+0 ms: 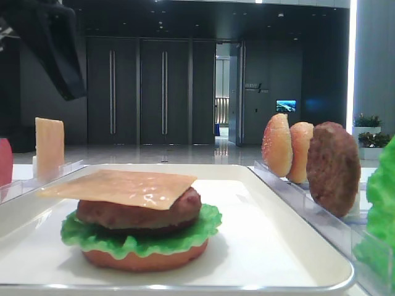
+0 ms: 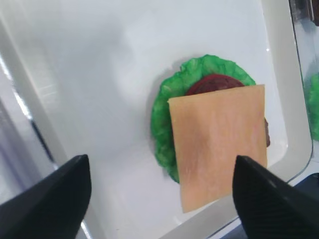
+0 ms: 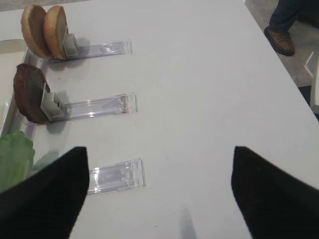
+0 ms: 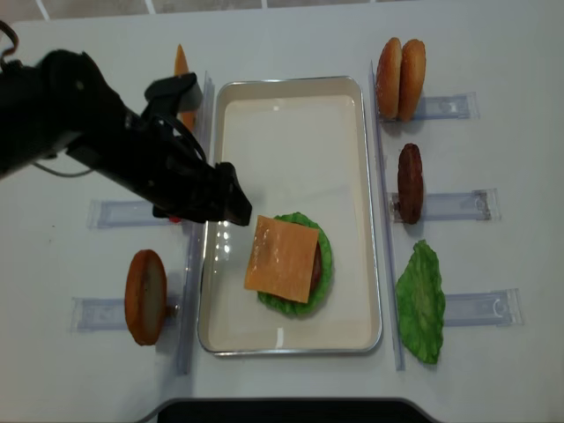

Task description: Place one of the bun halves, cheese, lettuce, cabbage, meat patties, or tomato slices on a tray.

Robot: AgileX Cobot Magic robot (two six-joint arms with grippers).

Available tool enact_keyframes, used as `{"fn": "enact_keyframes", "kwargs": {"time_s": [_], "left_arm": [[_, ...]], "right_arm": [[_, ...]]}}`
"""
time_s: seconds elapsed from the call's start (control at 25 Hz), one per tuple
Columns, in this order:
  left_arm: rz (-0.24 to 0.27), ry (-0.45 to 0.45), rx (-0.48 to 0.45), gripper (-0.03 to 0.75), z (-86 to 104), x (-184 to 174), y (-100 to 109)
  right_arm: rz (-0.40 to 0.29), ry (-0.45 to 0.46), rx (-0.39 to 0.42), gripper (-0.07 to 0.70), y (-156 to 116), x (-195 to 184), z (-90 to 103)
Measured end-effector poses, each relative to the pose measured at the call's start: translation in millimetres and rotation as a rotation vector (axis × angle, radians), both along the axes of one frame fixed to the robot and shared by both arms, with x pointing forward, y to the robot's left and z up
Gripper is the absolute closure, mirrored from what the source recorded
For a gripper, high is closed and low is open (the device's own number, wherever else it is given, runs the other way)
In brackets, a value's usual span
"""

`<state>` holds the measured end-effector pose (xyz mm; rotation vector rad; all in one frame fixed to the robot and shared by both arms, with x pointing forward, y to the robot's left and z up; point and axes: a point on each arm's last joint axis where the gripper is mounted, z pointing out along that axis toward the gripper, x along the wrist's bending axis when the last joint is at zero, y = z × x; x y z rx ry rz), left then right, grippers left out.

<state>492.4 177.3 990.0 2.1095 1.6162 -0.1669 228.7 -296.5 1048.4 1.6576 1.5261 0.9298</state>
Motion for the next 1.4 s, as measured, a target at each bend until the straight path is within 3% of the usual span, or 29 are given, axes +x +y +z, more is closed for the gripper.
{"fn": "enact_keyframes", "kwargs": {"time_s": [0.24, 0.4, 0.64, 0.84, 1.0, 1.28, 1.4], "left_arm": [[0.063, -0.043, 0.198, 0.024, 38.0, 11.1, 38.1], [0.126, -0.008, 0.335, 0.024, 52.0, 8.2, 71.7], [0.265, 0.015, 0.468, 0.024, 65.5, -1.6, 117.3], [0.296, 0.044, 0.533, 0.024, 67.9, -6.6, 128.7], [0.295, 0.076, 0.521, 0.024, 63.4, -17.9, 127.7], [0.298, 0.099, 0.516, 0.024, 46.3, -74.5, 128.9], [0.329, 0.091, 0.507, 0.024, 39.1, -100.3, 129.6]], "right_arm": [[0.000, 0.000, 0.000, 0.076, 0.0, 0.0, 0.0], [0.000, 0.000, 0.000, 0.076, 0.0, 0.0, 0.0], [0.000, 0.000, 0.000, 0.076, 0.0, 0.0, 0.0], [0.000, 0.000, 0.000, 0.076, 0.0, 0.0, 0.0], [0.000, 0.000, 0.000, 0.076, 0.0, 0.0, 0.0], [0.000, 0.000, 0.000, 0.076, 0.0, 0.0, 0.0], [0.000, 0.000, 0.000, 0.076, 0.0, 0.0, 0.0]]}}
